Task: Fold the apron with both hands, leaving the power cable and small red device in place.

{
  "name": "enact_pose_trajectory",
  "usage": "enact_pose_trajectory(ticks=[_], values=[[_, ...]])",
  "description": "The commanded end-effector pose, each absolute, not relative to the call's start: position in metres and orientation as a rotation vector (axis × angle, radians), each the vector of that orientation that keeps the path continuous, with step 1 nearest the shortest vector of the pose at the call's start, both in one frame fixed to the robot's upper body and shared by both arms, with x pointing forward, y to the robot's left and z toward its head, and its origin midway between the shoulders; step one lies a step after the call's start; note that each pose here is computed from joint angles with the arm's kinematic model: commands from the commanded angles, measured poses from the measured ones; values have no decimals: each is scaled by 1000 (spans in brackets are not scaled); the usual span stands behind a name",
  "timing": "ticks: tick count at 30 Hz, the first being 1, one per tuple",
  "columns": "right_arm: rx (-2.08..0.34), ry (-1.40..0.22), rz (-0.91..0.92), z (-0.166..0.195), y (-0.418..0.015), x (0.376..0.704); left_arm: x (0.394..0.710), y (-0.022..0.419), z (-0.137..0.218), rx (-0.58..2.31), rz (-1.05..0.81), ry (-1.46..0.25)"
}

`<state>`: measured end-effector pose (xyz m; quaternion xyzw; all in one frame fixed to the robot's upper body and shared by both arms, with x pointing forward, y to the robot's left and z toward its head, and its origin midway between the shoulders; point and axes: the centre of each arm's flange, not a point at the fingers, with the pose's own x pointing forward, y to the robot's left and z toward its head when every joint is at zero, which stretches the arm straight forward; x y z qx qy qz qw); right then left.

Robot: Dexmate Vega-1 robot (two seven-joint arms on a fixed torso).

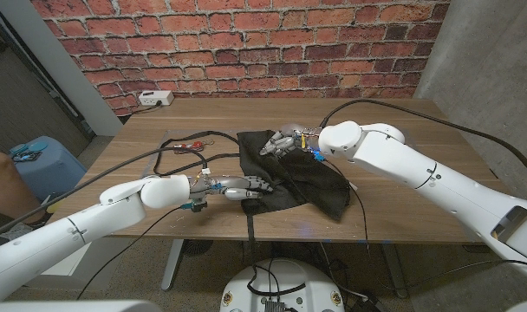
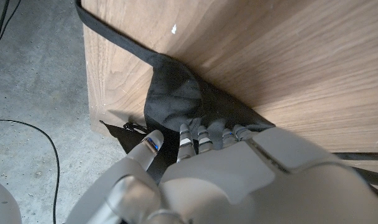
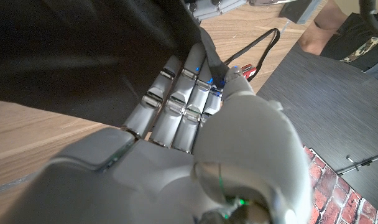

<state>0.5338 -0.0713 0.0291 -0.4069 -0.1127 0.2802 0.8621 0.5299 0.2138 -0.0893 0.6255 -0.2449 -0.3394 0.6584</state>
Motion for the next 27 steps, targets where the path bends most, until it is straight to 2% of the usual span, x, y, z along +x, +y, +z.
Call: enact_pose_trajectory(ticks=[1,27], values=[[-812,-216,674,36,-71,537,530,217,-83,1413,-759,-549],[-733,-201,692,37,-84,547,506,226,-64,1385,-746,-517]])
